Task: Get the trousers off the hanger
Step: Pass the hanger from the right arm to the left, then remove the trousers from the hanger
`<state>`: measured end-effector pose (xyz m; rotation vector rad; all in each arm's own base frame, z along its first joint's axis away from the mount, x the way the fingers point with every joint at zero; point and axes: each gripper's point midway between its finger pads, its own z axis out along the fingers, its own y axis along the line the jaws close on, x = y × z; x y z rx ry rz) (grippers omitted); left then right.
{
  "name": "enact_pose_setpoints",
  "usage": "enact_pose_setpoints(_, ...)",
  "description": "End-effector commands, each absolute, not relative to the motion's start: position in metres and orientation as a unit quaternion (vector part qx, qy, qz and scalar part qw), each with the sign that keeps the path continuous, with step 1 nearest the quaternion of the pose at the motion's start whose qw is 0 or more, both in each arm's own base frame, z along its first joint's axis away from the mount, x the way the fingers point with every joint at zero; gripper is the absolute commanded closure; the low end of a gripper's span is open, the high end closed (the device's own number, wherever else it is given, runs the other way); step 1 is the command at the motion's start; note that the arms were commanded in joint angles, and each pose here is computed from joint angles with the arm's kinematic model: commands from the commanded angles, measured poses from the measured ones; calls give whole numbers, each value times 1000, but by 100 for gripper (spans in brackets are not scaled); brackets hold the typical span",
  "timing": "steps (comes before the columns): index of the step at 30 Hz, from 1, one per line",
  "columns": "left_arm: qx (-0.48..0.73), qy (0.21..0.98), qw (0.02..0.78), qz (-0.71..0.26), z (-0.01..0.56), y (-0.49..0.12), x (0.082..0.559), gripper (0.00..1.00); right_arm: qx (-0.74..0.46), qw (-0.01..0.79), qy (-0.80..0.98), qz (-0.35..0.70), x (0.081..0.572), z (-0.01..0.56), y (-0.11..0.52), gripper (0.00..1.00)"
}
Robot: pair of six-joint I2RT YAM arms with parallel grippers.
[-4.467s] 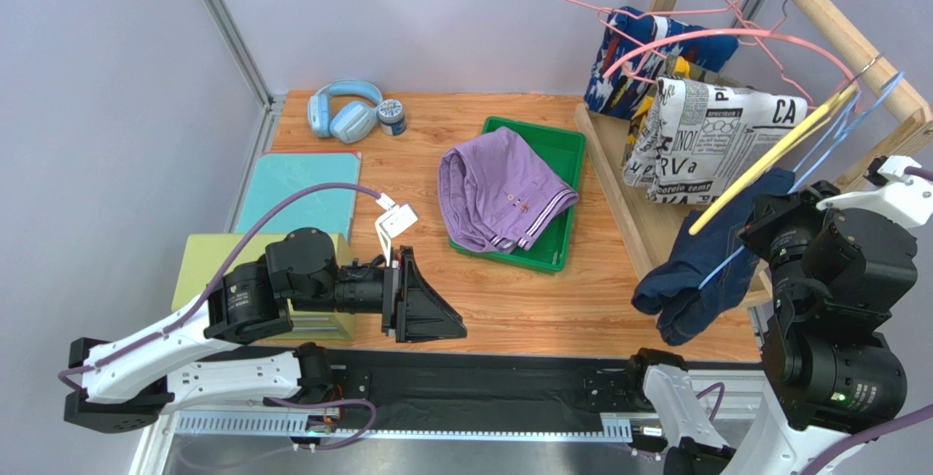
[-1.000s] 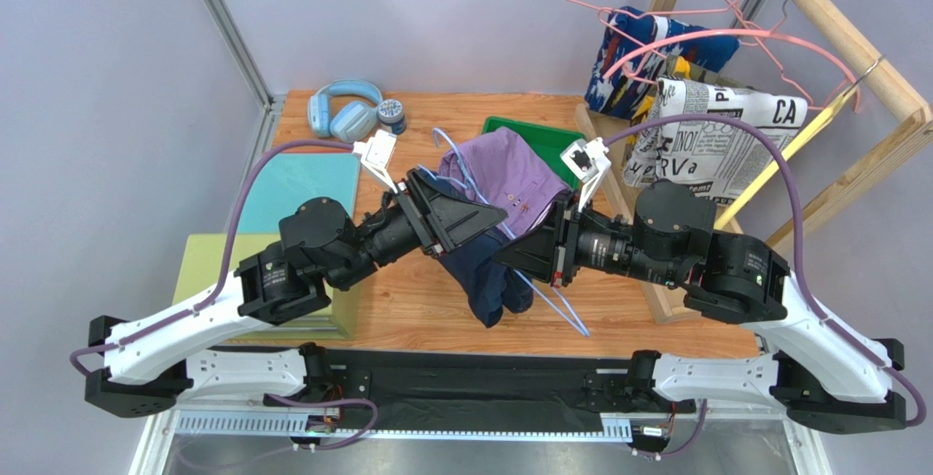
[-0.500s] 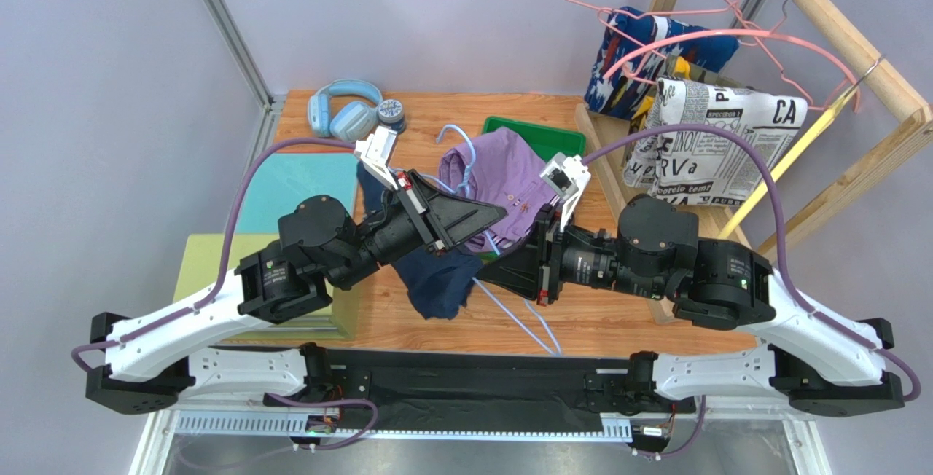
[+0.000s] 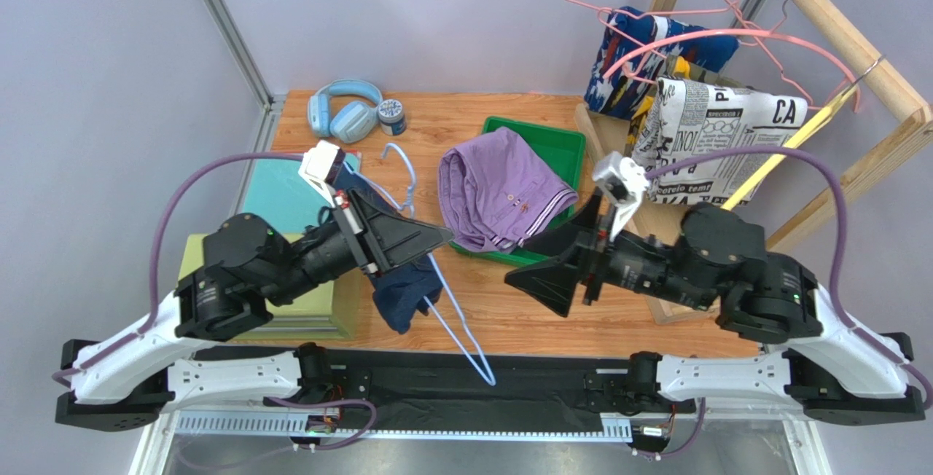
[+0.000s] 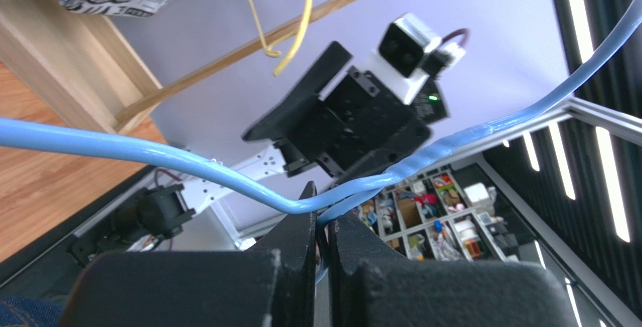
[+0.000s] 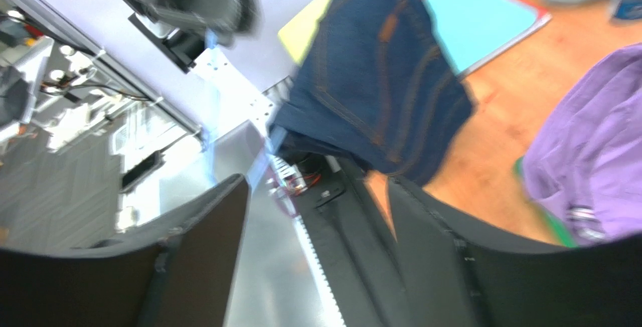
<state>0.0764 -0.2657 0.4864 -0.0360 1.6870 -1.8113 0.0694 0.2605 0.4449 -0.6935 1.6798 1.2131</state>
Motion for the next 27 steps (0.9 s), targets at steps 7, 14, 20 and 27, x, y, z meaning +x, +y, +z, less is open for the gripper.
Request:
enact_pose_setpoints(7, 16, 544, 306, -781, 564, -214, 36, 100, -406, 526, 565, 488, 68, 403, 315, 16)
enact_pose_setpoints(14, 29, 529, 276, -802, 573, -208, 21, 100, -416, 542, 488, 543, 48, 421, 366, 14)
enact_pose_setpoints(20, 21, 527, 271, -805, 570, -202, 20, 100, -383, 571, 471, 553, 44, 431, 383, 14)
enact_pose_setpoints(27, 23, 524, 267, -809, 572, -197, 17, 100, -370, 571, 485, 550, 44, 427, 403, 28)
